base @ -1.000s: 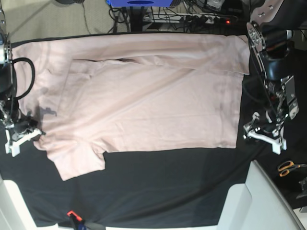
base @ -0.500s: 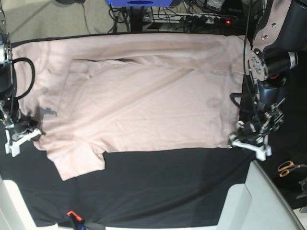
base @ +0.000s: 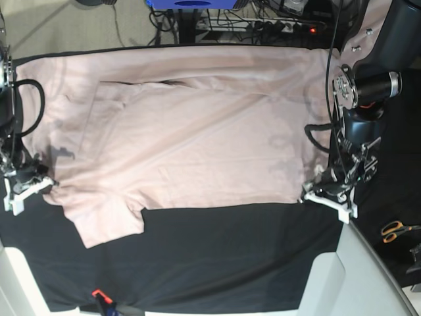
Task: Fold the T-shirt properly
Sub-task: 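Grasp the shirt's side edge with the right gripper, then the left, then fold the side edge over toward the collar with both grippers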
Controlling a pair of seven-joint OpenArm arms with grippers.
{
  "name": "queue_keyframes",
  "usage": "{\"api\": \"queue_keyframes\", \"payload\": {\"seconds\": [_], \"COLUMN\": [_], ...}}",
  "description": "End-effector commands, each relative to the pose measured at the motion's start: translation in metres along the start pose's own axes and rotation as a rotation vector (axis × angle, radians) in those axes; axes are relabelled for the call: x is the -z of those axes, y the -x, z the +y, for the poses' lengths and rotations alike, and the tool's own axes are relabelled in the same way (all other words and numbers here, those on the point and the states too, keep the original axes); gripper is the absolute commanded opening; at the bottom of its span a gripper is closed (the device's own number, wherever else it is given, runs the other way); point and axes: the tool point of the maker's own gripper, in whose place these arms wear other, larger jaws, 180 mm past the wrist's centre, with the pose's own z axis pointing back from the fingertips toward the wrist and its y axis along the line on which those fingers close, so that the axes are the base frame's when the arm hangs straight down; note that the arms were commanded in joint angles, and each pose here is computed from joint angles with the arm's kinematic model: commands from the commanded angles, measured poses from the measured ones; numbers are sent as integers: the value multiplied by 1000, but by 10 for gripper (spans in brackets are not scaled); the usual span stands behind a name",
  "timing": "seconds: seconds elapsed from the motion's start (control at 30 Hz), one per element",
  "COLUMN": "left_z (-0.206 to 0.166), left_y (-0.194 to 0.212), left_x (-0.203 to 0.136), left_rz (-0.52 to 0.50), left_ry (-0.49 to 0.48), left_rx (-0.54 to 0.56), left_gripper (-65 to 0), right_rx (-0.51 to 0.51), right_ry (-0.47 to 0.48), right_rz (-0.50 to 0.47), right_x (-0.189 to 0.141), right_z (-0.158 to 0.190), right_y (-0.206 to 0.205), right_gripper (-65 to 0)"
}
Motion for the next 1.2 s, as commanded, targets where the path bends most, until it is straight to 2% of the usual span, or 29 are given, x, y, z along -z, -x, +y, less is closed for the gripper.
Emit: {"api": "queue_keyframes", "payload": {"seconds": [0.0,0.07,0.1,0.23,0.4,0.5,0.7,0.9,1.07,1.17], "left_z": [4,6,7,14,-3,-6,-18,-4,3,7], "left_y": [-5,0,0,-8,-17,-26,-41,-54,-36,-29], "left_x": [-2,-2,-2,-6,-6,-11,-20,-47,-52,-54], "left_rz": [15,25,25,12,10,-24,-22,-89,-71,-63], "left_ry": [-6,-11,-11,-24,-3,9,25,10,1,-5], "left_rx": [12,19,19,30,177,213,258,210,232,227], "left_gripper": [-497,-634,-650,-650,-650,-650,-650,-650,-650,-650], "right_rx": [-4,-4,-4,-4,-3,-6,-9,-33,-89,-105], "right_ry": [-6,-6,-6,-8,-2,5,4,-11,-38,-53], "right_rz": [-63,-63,-63,-72,-143,-153,-154,-157,-192,-162], "right_x": [-3,-3,-3,-3,-5,-7,-8,-11,-22,-23], "right_z": [-2,-2,-2,0,-2,-6,-9,-5,2,7], "right_y": [-27,-27,-27,-29,-41,-44,-46,-43,-46,-37], "right_gripper": [-650,-650,-650,-650,-650,-650,-650,-650,-650,-650]}}
